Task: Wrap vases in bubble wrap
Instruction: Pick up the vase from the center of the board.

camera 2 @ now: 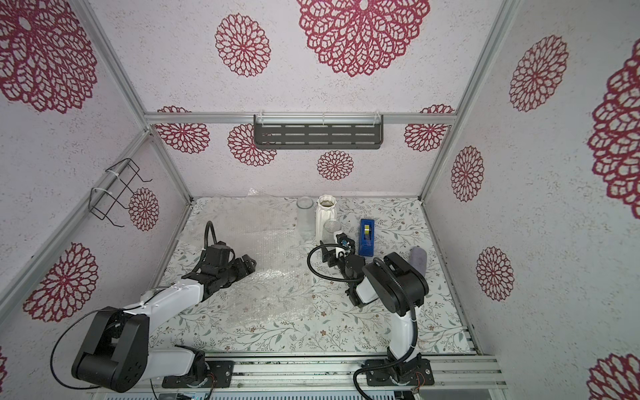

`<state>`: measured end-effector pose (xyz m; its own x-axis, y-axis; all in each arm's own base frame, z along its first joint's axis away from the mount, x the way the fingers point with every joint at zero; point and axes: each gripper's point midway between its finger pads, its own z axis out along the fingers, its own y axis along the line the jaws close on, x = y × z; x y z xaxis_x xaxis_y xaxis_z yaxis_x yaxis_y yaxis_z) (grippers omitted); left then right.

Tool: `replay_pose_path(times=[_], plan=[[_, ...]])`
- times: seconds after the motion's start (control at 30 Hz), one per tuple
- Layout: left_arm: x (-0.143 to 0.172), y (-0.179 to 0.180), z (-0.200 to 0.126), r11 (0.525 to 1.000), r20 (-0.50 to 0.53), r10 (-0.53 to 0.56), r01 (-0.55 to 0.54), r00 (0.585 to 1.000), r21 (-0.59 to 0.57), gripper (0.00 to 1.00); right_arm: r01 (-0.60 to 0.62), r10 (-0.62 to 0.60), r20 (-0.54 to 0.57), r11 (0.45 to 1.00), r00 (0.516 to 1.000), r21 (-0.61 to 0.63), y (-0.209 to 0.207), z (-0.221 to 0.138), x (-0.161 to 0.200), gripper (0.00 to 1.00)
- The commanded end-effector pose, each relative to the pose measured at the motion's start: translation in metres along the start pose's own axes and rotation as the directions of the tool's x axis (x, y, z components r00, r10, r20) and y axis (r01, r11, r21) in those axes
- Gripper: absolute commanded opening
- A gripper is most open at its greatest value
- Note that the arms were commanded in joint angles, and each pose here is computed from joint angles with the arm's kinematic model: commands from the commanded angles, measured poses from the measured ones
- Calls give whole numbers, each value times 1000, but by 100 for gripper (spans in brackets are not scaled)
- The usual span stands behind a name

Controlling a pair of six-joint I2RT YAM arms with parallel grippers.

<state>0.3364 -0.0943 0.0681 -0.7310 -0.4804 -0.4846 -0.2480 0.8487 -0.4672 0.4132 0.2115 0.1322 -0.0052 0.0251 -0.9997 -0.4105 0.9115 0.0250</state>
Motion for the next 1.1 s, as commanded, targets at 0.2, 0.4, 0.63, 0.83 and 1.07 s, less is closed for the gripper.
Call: replay_pose_path(times=[0.2, 0.4, 0.63, 0.83, 1.07], plan=[[-3, 3, 0, 1000, 20, 9, -9, 1000, 1, 89, -16, 22, 137, 999, 990, -38, 4, -5, -44, 68], [-11, 19, -9, 999, 81, -24, 28, 996, -45, 89, 10, -12, 124, 1000, 992, 15, -4, -21, -56, 63], [-15, 32, -21, 995, 124, -67, 75, 990, -59, 89, 66, -66, 15, 998, 998, 0, 11, -39, -66, 56], [-12, 42, -34, 991, 151, -102, 113, 983, -66, 89, 150, -157, -92, 986, 983, -75, 45, -56, -75, 52], [-16, 39, -72, 991, 222, -109, 122, 969, -45, 90, 299, -348, -173, 920, 922, -254, 110, -80, -85, 50]])
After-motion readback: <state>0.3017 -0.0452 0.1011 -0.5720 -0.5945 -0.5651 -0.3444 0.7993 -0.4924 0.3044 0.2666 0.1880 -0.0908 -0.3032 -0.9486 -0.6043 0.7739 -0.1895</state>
